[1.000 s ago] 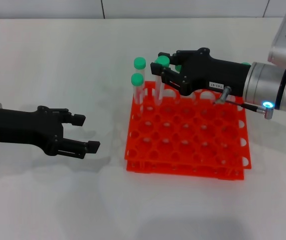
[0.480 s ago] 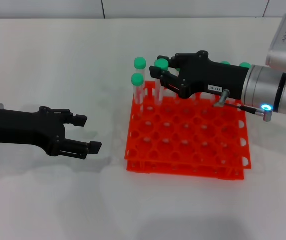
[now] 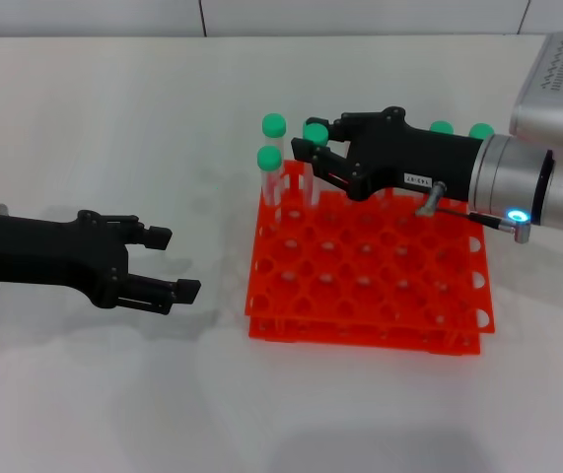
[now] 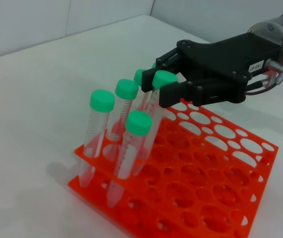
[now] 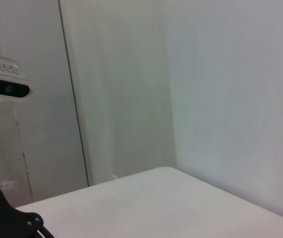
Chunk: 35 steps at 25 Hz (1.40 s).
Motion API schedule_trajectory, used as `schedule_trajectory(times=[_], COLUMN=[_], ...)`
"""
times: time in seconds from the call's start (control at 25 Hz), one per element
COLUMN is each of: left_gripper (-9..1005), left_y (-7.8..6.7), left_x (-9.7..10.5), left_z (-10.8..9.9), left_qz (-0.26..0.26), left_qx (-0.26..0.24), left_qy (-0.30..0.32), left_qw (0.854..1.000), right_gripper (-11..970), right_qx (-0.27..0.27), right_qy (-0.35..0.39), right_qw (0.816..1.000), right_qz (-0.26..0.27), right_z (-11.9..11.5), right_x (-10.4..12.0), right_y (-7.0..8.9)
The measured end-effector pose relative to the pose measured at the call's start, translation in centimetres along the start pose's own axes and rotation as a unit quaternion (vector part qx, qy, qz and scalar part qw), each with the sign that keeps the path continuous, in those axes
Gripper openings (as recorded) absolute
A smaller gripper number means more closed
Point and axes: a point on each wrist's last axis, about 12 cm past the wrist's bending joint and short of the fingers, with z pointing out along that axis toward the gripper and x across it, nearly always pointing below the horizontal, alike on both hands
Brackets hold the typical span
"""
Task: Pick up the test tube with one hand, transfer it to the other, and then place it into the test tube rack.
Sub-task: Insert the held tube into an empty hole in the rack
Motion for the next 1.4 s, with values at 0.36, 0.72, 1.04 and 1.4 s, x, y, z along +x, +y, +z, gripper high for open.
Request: schedule_trajectory(times=[0.36, 0.72, 1.04, 1.4], left_gripper=[890, 890, 890, 890], left_y=[-0.02, 0.0, 0.0, -0.01], left_x=[0.13, 0.16, 0.18, 0.15], left_z=[0.16, 0.17, 0.19, 0.23], left_qz=[-0.003, -0.003, -0.004, -0.003], left_qx=[0.003, 0.002, 0.003, 0.003], left_qy=[0.0, 0.001, 0.001, -0.001], left_qw=[1.0, 1.0, 1.0, 1.0], right_gripper=[265, 265, 265, 265], right_qx=[0.006, 0.005, 0.005, 0.004], right_qy=[0.004, 0.006, 0.006, 0.009], right_qw=[1.0, 1.0, 1.0, 1.0], right_qz=[0.003, 0.007, 0.006, 0.004], right_z=[-0.01, 0.02, 0.03, -0.02], right_x=[0.18, 0.45, 0.49, 0.7], right_y=[-0.13, -0.01, 0.03, 0.04])
